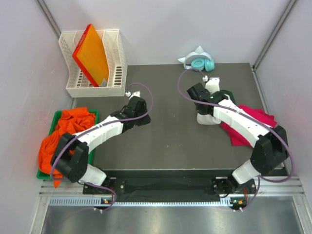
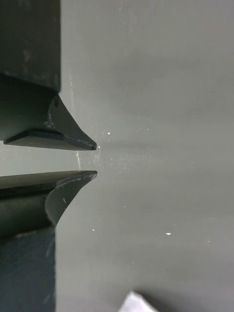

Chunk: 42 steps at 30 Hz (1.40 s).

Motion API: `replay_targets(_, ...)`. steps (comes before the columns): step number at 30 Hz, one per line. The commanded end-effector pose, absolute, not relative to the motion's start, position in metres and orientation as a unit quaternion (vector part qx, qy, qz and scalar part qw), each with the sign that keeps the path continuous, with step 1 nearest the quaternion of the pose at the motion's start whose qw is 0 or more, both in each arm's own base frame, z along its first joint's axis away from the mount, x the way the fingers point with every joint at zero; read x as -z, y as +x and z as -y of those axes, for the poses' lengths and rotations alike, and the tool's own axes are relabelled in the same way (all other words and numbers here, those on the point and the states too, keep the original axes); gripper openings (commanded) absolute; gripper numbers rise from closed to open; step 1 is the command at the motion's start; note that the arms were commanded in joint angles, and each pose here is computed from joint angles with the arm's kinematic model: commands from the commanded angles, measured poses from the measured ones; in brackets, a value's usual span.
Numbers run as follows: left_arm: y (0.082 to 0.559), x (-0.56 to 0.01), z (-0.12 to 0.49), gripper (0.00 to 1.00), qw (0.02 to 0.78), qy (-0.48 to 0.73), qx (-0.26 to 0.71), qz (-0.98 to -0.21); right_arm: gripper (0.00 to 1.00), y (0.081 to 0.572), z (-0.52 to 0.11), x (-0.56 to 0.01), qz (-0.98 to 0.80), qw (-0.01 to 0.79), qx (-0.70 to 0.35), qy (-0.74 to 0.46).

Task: Fold and stack the t-shirts

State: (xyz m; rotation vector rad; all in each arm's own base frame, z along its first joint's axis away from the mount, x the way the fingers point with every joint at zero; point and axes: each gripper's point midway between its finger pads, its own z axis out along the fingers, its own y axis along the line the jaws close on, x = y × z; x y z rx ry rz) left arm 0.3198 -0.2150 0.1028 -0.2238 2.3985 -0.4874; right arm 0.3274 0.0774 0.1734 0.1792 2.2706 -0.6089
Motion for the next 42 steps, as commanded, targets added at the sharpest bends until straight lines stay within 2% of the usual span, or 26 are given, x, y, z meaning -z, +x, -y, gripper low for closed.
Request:
replay_targets(1,0.316,-0.098,0.227,0.28,0.325,-0.076,0.206,-0.920,0.00,0.318,-0.024,-0.227,-0.850,0.419,0.295,0.120)
replay_targets(7,0.312,-0.088,0.237,0.27,0.310,-0.067,0.219,-0.923,0.00,0.309,0.021,-0.253,-0.834,0.416,0.331,0.148)
replay_targets(13,0.313,-0.087,0.242,0.27,0.307,-0.062,0.228,-0.922,0.00,0.295,0.045,-0.247,-0.834,0.391,0.358,0.154)
replay_targets(20,0.312,-0.087,0.244,0.26,0.303,-0.064,0.235,-0.921,0.00,0.280,0.062,-0.209,-0.854,0.343,0.358,0.159)
replay_targets(30,0.310,-0.090,0.244,0.26,0.303,-0.073,0.240,-0.919,0.00,0.254,0.103,-0.165,-0.867,0.248,0.346,0.260)
replay_targets(42,0.303,-0.085,0.245,0.26,0.290,-0.069,0.247,-0.922,0.00,0.214,0.112,-0.096,-0.892,0.130,0.259,0.348)
